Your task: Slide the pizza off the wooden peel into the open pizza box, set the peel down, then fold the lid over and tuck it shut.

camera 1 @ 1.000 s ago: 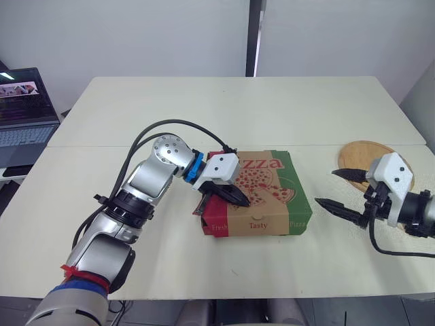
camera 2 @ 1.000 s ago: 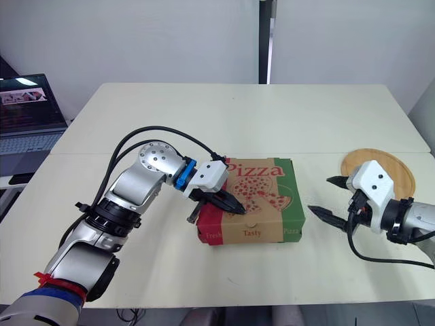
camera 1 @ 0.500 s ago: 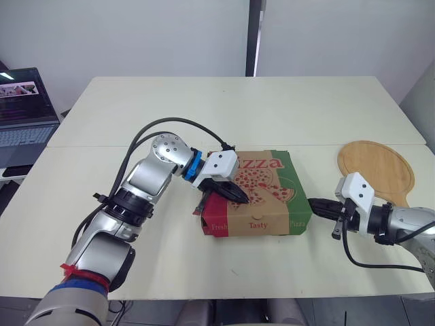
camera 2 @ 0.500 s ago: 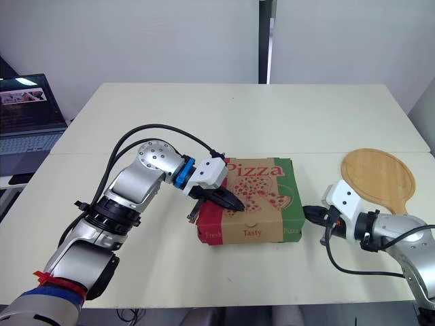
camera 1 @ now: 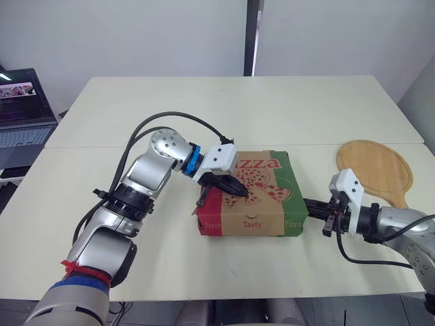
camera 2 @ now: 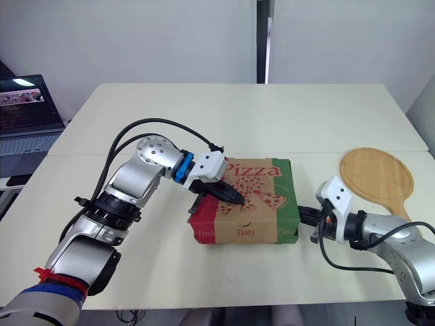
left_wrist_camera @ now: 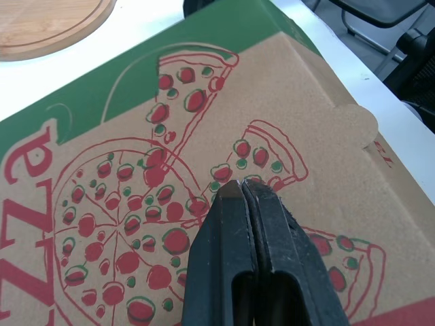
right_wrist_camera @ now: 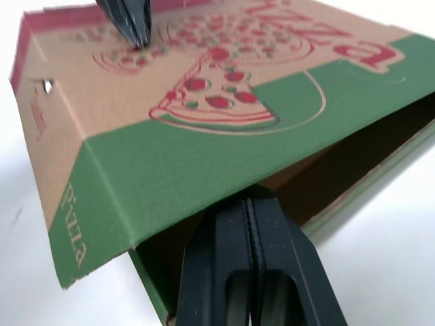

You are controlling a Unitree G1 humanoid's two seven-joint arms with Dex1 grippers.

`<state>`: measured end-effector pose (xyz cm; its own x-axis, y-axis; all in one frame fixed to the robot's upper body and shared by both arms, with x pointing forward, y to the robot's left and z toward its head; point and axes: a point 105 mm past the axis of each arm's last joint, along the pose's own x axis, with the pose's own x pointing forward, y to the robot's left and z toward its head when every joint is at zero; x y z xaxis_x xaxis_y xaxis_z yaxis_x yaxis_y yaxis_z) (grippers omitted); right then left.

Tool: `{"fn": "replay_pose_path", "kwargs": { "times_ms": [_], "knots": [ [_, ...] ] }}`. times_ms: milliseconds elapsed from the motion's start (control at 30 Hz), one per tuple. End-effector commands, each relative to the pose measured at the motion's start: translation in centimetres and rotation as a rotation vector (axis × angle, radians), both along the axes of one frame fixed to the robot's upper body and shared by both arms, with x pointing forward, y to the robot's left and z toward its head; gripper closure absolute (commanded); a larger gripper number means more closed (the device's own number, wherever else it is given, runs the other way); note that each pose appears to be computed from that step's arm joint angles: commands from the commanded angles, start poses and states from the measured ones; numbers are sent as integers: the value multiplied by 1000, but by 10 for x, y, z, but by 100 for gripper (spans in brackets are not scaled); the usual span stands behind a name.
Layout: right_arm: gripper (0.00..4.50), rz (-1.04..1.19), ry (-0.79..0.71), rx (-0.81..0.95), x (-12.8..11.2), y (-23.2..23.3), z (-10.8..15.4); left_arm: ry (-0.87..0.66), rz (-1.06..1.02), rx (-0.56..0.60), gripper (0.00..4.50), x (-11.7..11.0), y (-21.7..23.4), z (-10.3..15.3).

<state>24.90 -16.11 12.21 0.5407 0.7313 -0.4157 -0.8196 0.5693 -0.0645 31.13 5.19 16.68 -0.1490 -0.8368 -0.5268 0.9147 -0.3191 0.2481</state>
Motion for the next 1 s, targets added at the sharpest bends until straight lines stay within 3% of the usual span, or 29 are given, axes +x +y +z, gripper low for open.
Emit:
{"fn": "replay_pose_path", "kwargs": {
  "times_ms": [33,167,233,367,600,1000],
  "knots": [
    [445,-24,-115,-73,3,-15,14,-27,-12,-5,450,-1,-1,5],
    [445,-105,-137,-29,1,-42,39,-25,-2,-12,450,0,0,6],
    [409,-123,-159,-29,-2,-51,52,-26,3,-12,450,1,1,6],
    [284,-26,-153,-16,-16,-35,69,-27,3,-10,450,2,2,6],
    [35,210,-149,-164,-33,8,55,-25,-7,-15,450,1,-1,7],
    [35,253,-283,-301,-8,18,43,-27,-13,-35,450,1,-4,12]
  ]
}}
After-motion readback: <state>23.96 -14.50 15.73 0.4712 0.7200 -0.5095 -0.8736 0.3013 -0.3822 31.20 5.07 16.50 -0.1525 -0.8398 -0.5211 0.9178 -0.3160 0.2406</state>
